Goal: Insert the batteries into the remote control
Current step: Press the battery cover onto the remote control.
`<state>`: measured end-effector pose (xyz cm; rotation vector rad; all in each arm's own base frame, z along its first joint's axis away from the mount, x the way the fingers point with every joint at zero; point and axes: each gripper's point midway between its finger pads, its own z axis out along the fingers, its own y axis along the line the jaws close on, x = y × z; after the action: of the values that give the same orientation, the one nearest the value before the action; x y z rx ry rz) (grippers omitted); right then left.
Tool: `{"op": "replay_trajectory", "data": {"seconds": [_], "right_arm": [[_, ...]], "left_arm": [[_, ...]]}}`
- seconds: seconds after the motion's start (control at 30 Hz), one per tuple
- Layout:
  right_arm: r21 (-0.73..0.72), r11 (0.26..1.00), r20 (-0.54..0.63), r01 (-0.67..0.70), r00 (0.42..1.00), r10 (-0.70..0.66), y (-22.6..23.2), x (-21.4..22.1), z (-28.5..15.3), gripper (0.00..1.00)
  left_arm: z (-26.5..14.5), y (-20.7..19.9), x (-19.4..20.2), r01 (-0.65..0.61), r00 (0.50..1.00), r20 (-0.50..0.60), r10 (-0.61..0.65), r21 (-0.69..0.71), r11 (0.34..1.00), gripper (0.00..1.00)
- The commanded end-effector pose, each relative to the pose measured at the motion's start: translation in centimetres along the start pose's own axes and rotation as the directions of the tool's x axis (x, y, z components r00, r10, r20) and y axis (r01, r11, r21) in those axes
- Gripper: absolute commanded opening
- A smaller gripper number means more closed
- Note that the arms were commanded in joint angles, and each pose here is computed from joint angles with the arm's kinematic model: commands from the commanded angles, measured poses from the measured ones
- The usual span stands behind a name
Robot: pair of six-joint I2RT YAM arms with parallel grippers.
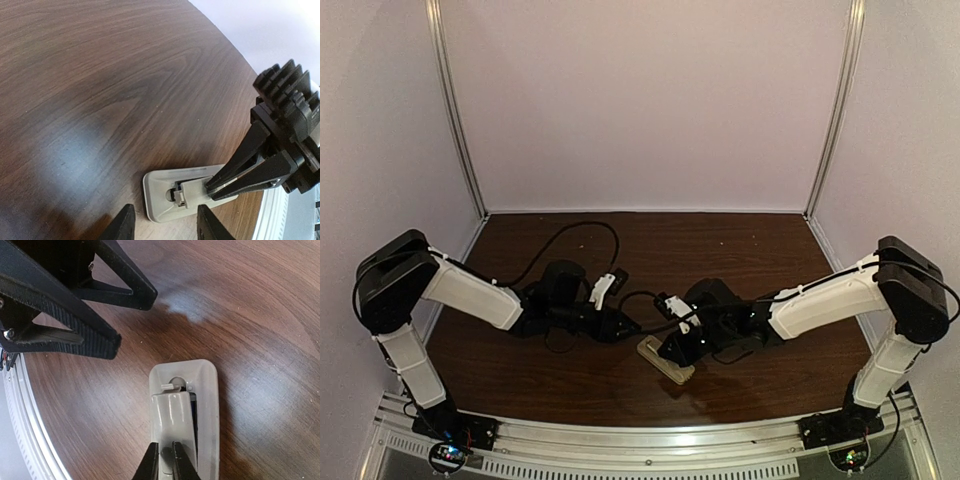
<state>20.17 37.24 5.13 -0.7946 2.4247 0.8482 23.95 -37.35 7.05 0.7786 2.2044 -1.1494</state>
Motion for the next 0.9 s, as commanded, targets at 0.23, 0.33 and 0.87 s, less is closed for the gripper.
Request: {"op": "replay_trajectory", "data": {"seconds": [0.23, 0.33, 0.87], "right_arm": [[0.011, 1.0, -0.006, -0.015, 1.0, 0.015, -0.6, -0.2, 0.7, 0.11], [0.012, 1.0, -0.016, -0.02, 1.0, 0.02, -0.7, 0.2, 0.8, 0.11], [0.028, 0.999, -0.074, -0.042, 0.996, 0.044, -1.7, 2.6, 1.5, 0.1]], "left_arm": [[1.5, -0.9, -0.9, -0.032, 0.999, 0.014, 0.031, 0.04, 0.999, 0.41], [1.8, -0.9, -0.7, -0.034, 0.999, 0.007, 0.034, 0.037, 0.999, 0.41], [4.2, 0.5, 2.1, -0.082, 0.99, -0.12, 0.074, -0.056, 0.995, 0.4]]}}
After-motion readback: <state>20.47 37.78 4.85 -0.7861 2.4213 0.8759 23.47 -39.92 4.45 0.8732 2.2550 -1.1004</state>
